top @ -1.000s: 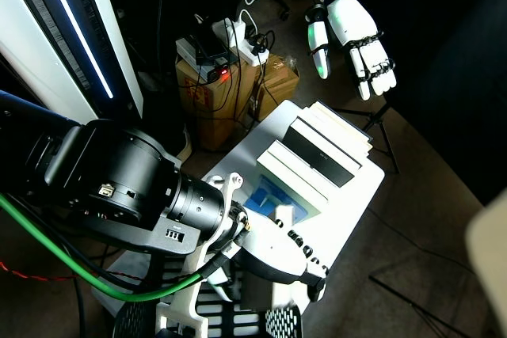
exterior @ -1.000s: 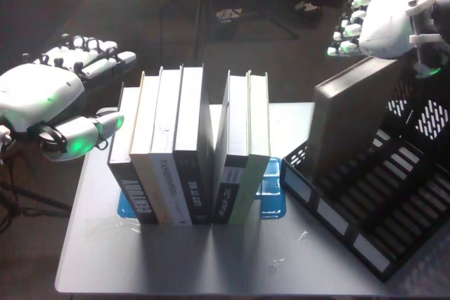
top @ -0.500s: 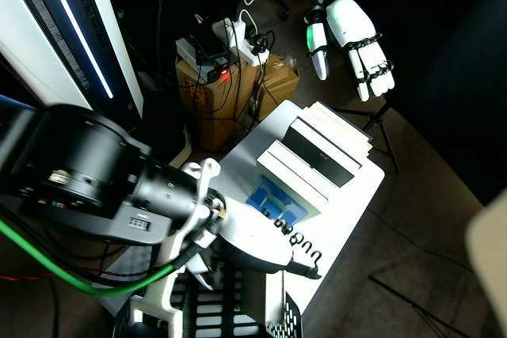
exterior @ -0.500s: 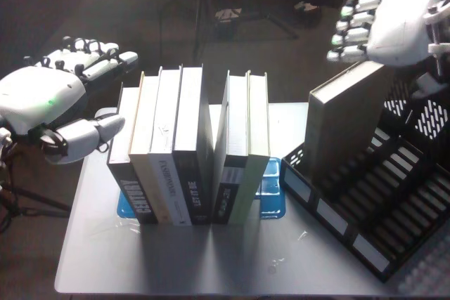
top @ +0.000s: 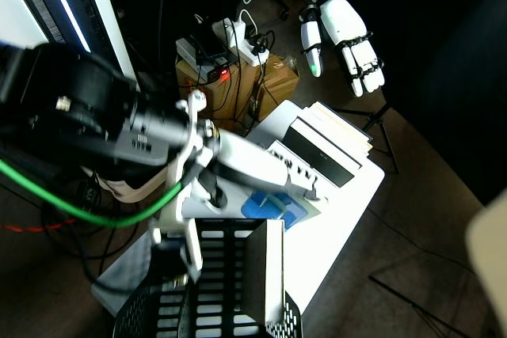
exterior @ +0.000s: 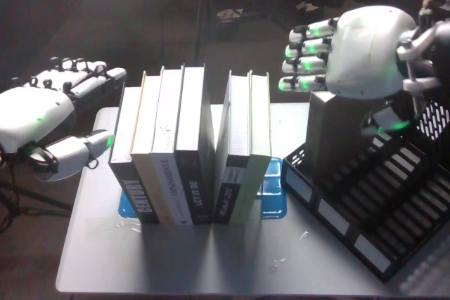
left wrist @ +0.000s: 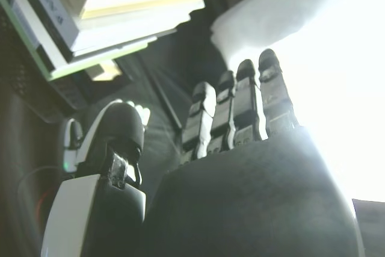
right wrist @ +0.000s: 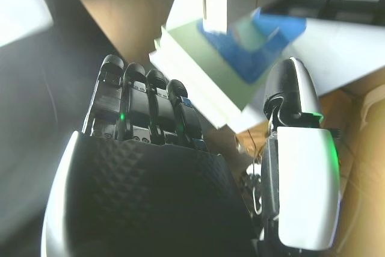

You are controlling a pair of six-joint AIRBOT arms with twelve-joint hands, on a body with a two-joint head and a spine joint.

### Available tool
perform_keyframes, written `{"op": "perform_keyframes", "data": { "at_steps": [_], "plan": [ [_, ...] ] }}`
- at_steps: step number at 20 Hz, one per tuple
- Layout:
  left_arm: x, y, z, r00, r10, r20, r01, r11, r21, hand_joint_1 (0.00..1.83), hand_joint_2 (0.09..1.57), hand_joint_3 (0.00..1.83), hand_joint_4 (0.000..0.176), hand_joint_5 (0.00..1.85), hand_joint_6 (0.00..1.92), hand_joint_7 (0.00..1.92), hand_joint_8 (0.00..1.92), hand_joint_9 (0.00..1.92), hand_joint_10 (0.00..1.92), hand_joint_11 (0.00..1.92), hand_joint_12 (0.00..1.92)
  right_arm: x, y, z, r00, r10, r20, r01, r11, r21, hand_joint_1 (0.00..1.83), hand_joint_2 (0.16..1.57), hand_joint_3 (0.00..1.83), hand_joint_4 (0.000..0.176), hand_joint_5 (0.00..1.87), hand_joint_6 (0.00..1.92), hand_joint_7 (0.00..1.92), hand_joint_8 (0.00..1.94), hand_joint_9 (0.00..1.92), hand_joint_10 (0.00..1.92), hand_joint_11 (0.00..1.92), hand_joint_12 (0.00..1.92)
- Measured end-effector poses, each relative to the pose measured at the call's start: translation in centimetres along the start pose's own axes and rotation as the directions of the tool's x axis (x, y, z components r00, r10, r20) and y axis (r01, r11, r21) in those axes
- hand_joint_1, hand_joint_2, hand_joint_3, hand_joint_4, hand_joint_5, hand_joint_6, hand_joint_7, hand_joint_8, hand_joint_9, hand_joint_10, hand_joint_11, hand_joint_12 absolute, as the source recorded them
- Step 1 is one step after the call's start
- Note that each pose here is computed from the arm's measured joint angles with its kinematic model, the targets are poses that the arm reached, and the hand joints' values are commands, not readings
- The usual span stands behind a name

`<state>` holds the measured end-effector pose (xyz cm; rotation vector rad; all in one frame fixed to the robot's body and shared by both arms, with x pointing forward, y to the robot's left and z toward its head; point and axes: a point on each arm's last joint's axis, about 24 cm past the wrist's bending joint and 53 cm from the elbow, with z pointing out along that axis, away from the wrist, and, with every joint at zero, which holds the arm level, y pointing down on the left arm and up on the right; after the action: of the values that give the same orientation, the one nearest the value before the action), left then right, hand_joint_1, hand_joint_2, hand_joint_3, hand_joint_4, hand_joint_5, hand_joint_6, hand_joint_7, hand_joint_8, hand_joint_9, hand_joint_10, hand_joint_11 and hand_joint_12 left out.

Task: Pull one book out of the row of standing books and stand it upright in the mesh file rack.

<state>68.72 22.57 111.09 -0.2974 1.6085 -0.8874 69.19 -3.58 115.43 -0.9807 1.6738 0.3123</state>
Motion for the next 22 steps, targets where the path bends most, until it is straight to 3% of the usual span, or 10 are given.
{"op": "perform_keyframes", "data": {
  "at_steps": [5,6,7,9,10,12,14,18,19,22],
  "plan": [
    [-0.3,0.0,-0.4,0.9999,-0.008,0.015,0.008,1.0,0.001,0.39,1.47,0.0,0.081,0.07,0.0,0.0,0.0,0.0,0.0,0.0,0.0,-2.9,1.3,-1.8,0.994,0.009,0.112,-0.009,1.0,0.002,0.35,1.08,0.0,0.0,0.0,0.0,0.0,0.0,0.0,0.0,0.0,0.0],
    [-0.3,0.1,-0.7,0.9999,-0.006,0.014,0.006,1.0,-0.004,0.43,1.46,0.0,0.025,0.12,0.02,0.04,0.01,0.0,0.0,0.0,0.0,-3.8,1.2,-2.4,0.989,0.01,0.149,-0.012,1.0,0.014,0.3,1.07,0.0,0.0,0.0,0.0,0.0,0.0,0.0,0.0,0.0,0.0],
    [-0.5,0.1,-0.9,0.9998,-0.008,0.016,0.008,0.9999,-0.006,0.44,1.46,0.0,0.014,0.13,0.02,0.04,0.01,0.0,0.0,0.0,0.0,-4.2,1.1,-2.9,0.985,0.01,0.171,-0.014,1.0,0.023,0.06,1.22,0.03,0.0,0.0,0.0,0.0,0.0,0.0,0.0,0.0,0.59],
    [-0.9,0.1,-1.3,0.9996,-0.009,0.027,0.009,0.9999,-0.008,0.37,1.46,0.0,0.038,0.09,0.0,0.02,0.0,0.0,0.0,0.0,0.0,-4.8,0.7,-4.1,0.978,0.007,0.21,-0.017,0.999,0.046,0.07,1.16,0.01,0.074,0.0,0.0,0.0,0.0,0.0,0.0,0.0,0.1],
    [-1.2,-0.1,-1.3,0.9993,-0.009,0.036,0.009,1.0,0.001,0.37,1.46,0.0,0.038,0.09,0.0,0.02,0.0,0.0,0.0,0.0,0.0,-4.6,0.6,-4.6,0.976,0.011,0.218,-0.023,0.998,0.055,0.07,1.16,0.01,0.074,0.0,0.0,0.0,0.0,0.0,0.0,0.0,0.1],
    [-1.1,-1.0,-1.4,0.9992,-0.017,0.036,0.016,0.9994,0.032,0.25,1.44,0.0,0.062,0.03,0.0,0.0,0.0,0.0,0.0,0.0,0.0,-3.8,0.6,-5.6,0.976,0.009,0.216,-0.024,0.998,0.066,0.07,1.2,0.02,0.0,0.0,0.0,0.0,0.0,0.0,0.0,0.0,0.0],
    [-0.9,-2.6,-1.3,0.9998,-0.004,0.021,0.002,0.9962,0.087,0.23,1.42,0.0,0.091,0.0,0.0,0.0,0.0,0.0,0.0,0.0,0.0,-3.4,0.7,-6.4,0.976,0.01,0.216,-0.026,0.997,0.07,0.0,1.2,0.02,0.0,0.0,0.0,0.0,0.0,0.0,0.0,0.0,0.0],
    [-0.9,-5.3,-1.1,0.9998,-0.013,0.017,0.01,0.9846,0.175,0.13,1.38,0.0,0.089,0.0,0.0,0.0,0.0,0.0,0.0,0.0,0.0,-2.3,1.7,-7.3,0.97,0.077,0.231,-0.093,0.994,0.058,0.02,1.26,0.04,0.016,0.0,0.0,0.0,0.0,0.0,0.0,0.0,0.0],
    [-0.8,-5.9,-1.0,0.9998,-0.018,0.013,0.015,0.9813,0.192,0.13,1.38,0.0,0.081,0.0,0.0,0.0,0.0,0.0,0.0,0.0,0.0,-1.9,1.4,-7.8,0.963,0.122,0.239,-0.14,0.988,0.058,0.06,1.26,0.03,0.059,0.0,0.0,0.0,0.0,0.0,0.0,0.0,0.0],
    [-0.6,-8.1,-0.7,1.0,-0.008,0.0,0.008,0.9671,0.254,0.15,1.37,0.0,0.058,0.0,0.0,0.0,0.0,0.0,0.0,0.0,0.0,-1.6,-0.4,-9.9,0.936,0.188,0.297,-0.225,0.97,0.096,0.02,1.24,0.01,0.0,0.0,0.0,0.0,0.0,0.0,0.0,0.0,0.0]
  ]
}}
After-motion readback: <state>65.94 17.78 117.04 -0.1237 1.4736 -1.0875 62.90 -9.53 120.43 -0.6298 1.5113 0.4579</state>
